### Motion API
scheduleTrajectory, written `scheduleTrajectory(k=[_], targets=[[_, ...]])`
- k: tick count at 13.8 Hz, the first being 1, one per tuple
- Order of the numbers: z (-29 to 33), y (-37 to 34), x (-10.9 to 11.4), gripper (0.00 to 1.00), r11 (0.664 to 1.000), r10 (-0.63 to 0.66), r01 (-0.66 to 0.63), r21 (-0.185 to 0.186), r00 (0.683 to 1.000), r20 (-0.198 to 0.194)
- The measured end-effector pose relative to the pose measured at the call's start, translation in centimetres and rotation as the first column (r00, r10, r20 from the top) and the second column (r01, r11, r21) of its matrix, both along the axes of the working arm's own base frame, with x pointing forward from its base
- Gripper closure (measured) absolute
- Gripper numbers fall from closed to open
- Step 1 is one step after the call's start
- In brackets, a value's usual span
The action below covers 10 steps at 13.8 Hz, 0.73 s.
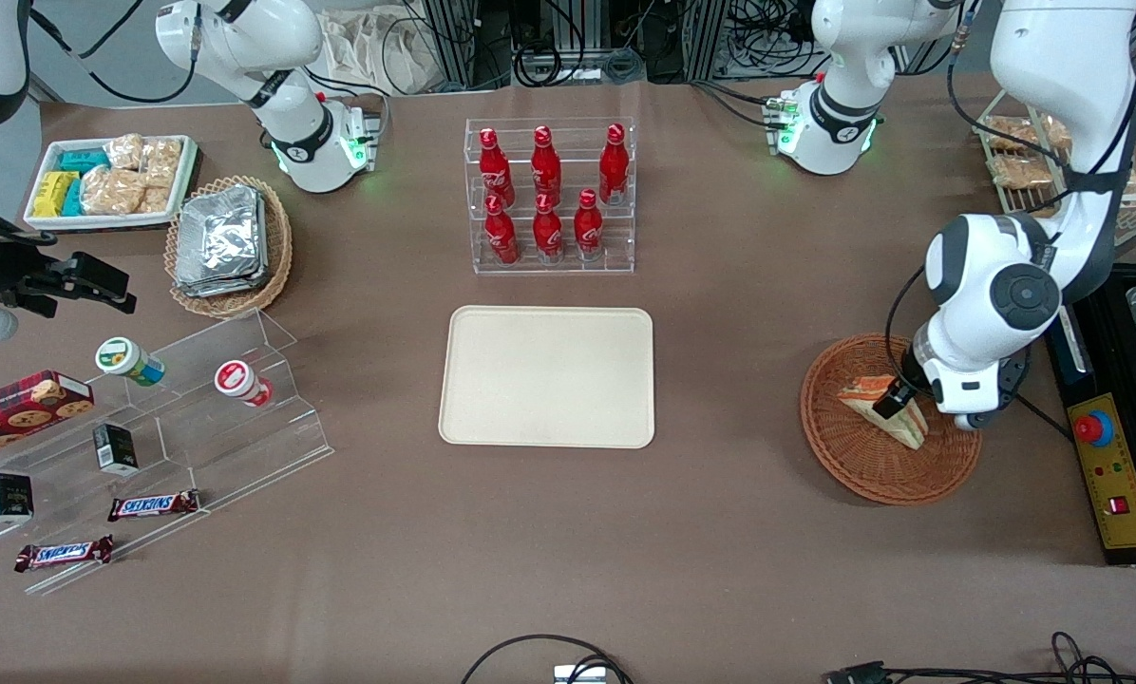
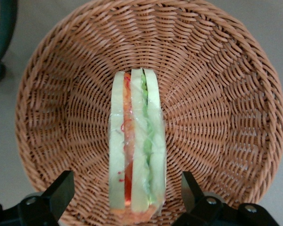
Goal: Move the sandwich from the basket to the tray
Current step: 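Close the left gripper on the triangular sandwich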
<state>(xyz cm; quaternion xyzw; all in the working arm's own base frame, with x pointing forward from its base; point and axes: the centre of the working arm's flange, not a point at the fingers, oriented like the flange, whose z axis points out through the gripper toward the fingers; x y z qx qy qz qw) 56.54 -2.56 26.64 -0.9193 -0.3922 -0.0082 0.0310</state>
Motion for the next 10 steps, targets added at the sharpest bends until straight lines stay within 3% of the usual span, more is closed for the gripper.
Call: scheduleTrajectory(k=[4, 10], targets=[[-1.64, -0.12, 0.16, 0.05, 1.0, 0.009, -0.009, -0.008, 1.0, 0.005], [-1.52, -0.13, 0.29, 0.64, 1.0, 0.004, -0.004, -0.004, 1.0, 0.01]])
